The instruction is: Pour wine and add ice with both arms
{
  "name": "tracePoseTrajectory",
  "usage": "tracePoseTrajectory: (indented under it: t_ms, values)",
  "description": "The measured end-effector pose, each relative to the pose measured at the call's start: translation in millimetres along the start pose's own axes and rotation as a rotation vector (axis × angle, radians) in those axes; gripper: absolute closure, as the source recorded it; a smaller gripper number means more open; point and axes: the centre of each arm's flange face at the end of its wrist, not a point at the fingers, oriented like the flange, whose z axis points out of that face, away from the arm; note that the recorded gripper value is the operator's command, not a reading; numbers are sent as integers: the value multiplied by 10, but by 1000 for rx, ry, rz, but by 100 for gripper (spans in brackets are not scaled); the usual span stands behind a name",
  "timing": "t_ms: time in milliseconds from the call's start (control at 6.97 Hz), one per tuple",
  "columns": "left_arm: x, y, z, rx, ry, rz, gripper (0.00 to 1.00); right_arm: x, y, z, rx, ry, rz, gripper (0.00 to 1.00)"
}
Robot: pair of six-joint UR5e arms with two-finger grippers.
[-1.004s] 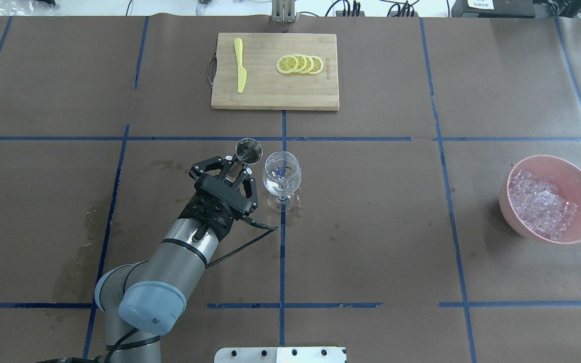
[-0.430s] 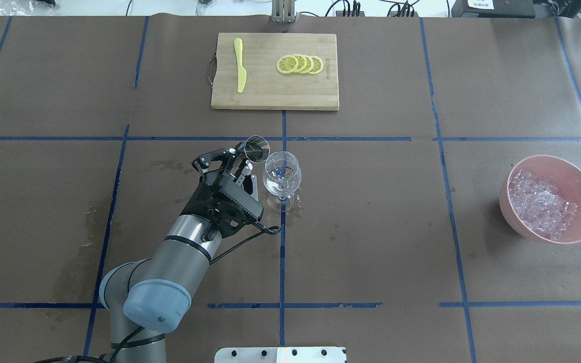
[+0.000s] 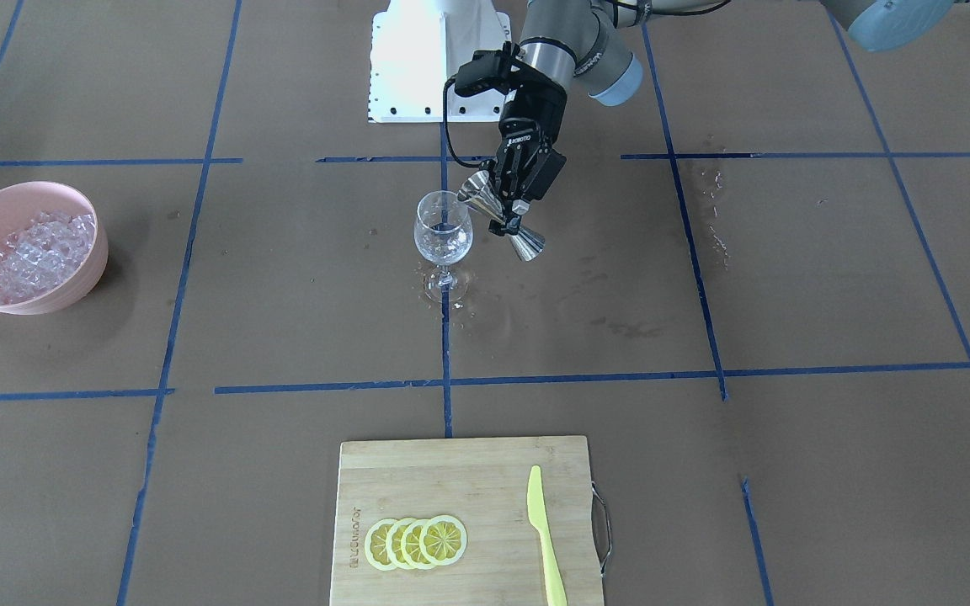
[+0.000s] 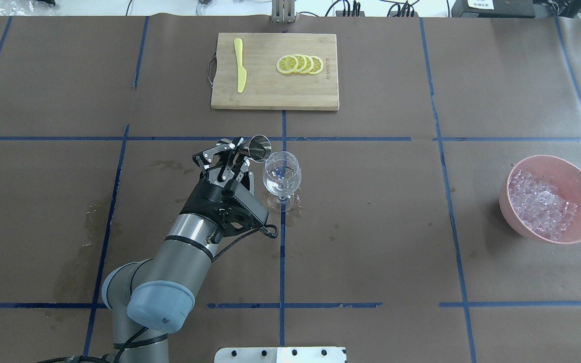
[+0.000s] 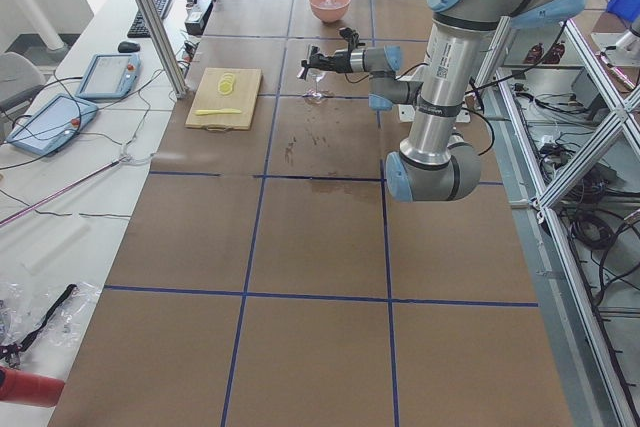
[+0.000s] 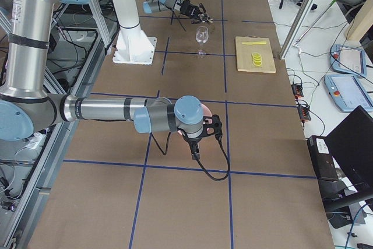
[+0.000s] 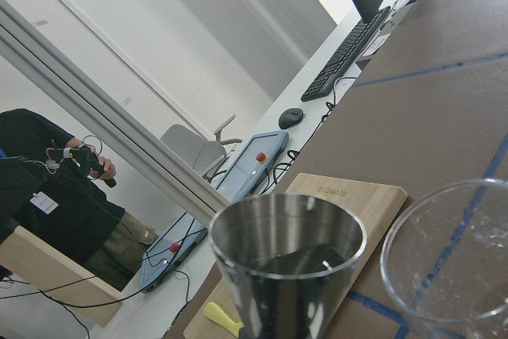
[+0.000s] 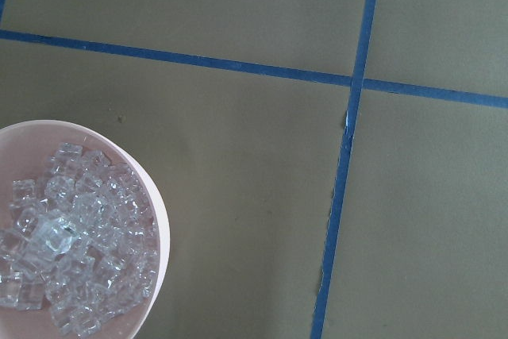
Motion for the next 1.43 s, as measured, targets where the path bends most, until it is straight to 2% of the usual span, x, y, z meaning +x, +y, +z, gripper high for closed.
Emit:
tracePoseTrajectory:
  t_ms: [430, 1434]
  values:
    - [-30, -126, -1, 0, -36, 204, 100, 51, 28, 38, -8, 0, 12, 0]
    - [-94, -177, -14, -33, -101, 572, 100, 120, 51, 18, -3, 2, 28, 0]
